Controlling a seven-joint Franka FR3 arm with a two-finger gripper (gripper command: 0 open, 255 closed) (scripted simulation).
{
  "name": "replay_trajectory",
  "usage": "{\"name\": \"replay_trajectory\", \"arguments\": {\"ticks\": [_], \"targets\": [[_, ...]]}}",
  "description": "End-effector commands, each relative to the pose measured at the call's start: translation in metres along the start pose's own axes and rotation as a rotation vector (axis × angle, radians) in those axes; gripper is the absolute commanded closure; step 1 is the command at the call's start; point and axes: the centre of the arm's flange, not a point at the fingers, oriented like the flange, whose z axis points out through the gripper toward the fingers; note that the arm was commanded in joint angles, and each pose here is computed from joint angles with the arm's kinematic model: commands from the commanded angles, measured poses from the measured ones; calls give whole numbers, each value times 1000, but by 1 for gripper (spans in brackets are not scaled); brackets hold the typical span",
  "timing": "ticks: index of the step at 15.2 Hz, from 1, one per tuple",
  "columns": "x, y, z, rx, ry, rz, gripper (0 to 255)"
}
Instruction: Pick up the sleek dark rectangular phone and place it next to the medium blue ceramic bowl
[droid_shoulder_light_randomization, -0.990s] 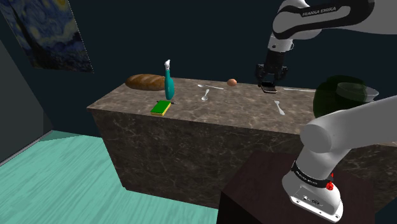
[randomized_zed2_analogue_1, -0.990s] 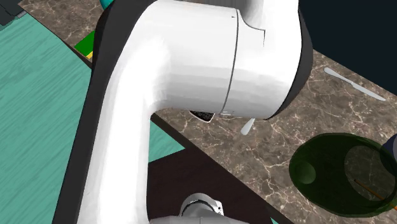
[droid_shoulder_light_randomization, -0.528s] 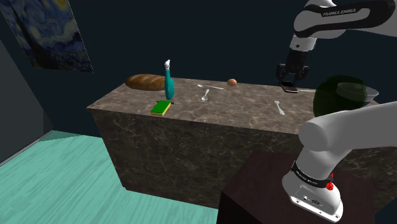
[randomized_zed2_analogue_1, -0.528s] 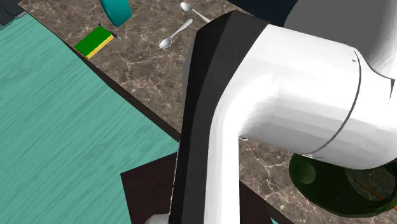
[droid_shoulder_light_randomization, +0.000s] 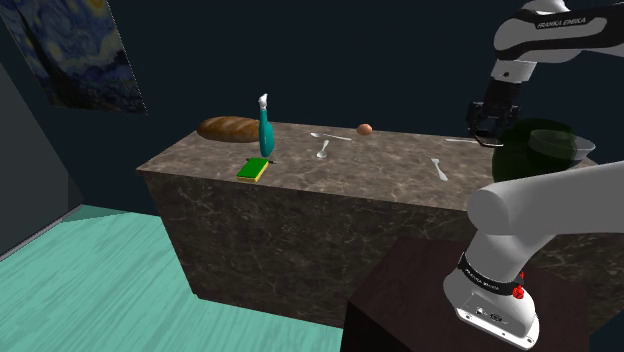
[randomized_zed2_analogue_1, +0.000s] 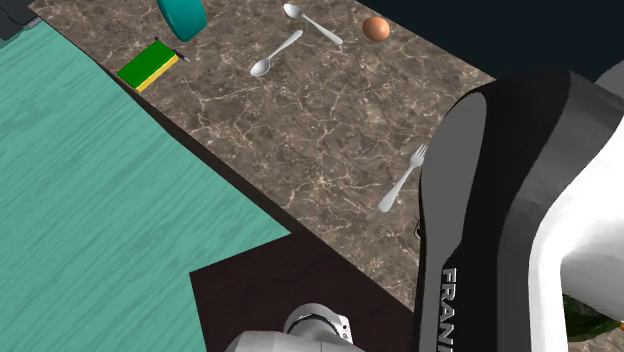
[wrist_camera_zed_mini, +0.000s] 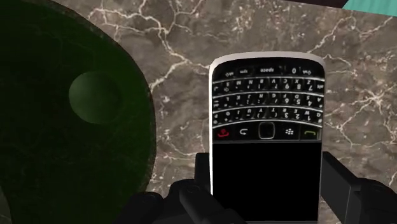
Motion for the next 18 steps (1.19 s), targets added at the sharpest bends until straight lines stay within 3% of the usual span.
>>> {"name": "replay_trajectory", "arguments": {"ticks": [1,18], "targets": [[3,28,-2,-1,0,-1,255],[13,252,-15,-1,0,-1,255]]}}
